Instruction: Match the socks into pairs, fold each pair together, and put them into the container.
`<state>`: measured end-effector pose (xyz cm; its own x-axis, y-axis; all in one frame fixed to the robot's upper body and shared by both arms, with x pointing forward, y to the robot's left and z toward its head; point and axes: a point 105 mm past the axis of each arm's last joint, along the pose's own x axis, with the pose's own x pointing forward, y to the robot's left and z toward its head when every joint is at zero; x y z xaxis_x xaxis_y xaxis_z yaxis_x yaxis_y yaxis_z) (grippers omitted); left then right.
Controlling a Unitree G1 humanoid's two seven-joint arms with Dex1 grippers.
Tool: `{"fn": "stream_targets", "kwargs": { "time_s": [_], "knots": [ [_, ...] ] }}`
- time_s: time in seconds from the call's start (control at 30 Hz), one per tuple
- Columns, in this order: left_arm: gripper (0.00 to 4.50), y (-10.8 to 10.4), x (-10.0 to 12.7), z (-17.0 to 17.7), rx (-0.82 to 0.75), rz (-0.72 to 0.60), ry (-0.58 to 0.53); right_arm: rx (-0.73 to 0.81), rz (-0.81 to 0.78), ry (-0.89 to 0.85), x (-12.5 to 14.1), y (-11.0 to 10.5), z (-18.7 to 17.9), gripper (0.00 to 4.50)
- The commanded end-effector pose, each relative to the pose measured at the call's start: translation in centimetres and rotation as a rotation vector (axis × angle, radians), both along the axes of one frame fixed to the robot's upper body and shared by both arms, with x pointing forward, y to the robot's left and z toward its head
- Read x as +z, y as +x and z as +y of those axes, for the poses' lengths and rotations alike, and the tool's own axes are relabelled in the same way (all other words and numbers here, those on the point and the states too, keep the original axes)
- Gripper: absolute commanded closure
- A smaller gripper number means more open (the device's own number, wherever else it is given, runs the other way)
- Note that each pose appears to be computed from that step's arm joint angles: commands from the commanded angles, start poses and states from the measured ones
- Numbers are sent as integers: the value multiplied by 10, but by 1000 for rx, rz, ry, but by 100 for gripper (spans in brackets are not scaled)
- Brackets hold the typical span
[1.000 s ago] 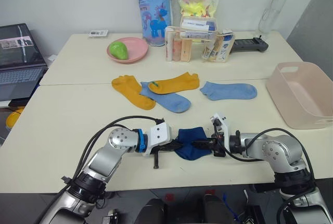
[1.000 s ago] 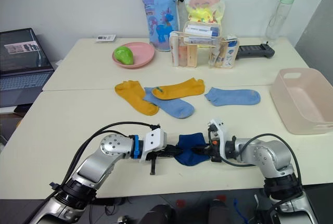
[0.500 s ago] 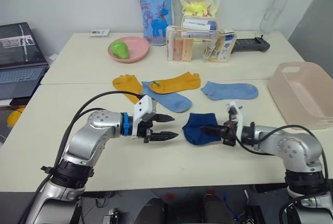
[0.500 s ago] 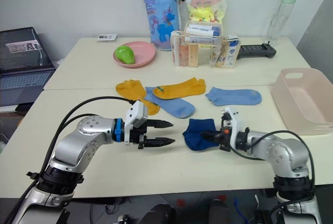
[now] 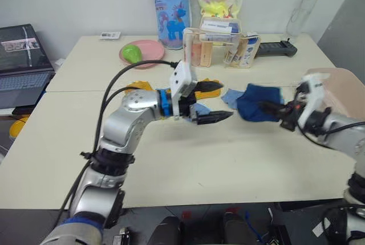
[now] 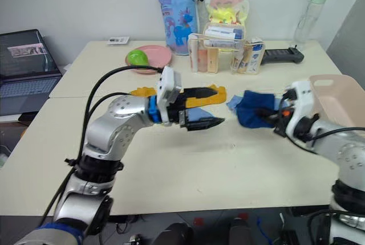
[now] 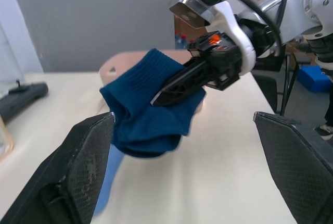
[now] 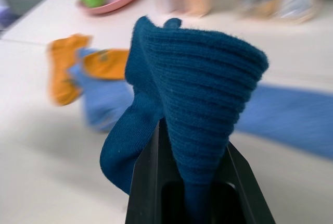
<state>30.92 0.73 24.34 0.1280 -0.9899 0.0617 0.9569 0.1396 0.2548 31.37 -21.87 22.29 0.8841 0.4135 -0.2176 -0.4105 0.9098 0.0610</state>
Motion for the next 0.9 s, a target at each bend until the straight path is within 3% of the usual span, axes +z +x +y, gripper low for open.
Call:
{"fn": "stream_targets", "kwargs": {
  "time_s": [0.03,0.13,0.33,0.53,0.7,0.9],
  "knots": [
    [5,-1,15,-14,-18,-69,-21,-103,-135,-127,33,-2,-35,450],
    [5,4,19,-22,-8,-79,-48,-197,-181,-278,48,-5,-68,450],
    [5,-3,27,-40,-46,-91,-90,-278,-280,-818,61,-5,-119,450],
    [5,-15,29,-56,-84,-94,-112,-268,-198,-1296,39,6,-170,450],
    [5,-20,23,-56,-84,-80,-103,-156,-133,-1439,13,17,-181,450],
    [5,-28,9,-58,-93,-55,-73,-21,-64,-1409,-9,31,-174,450]
  ]
}}
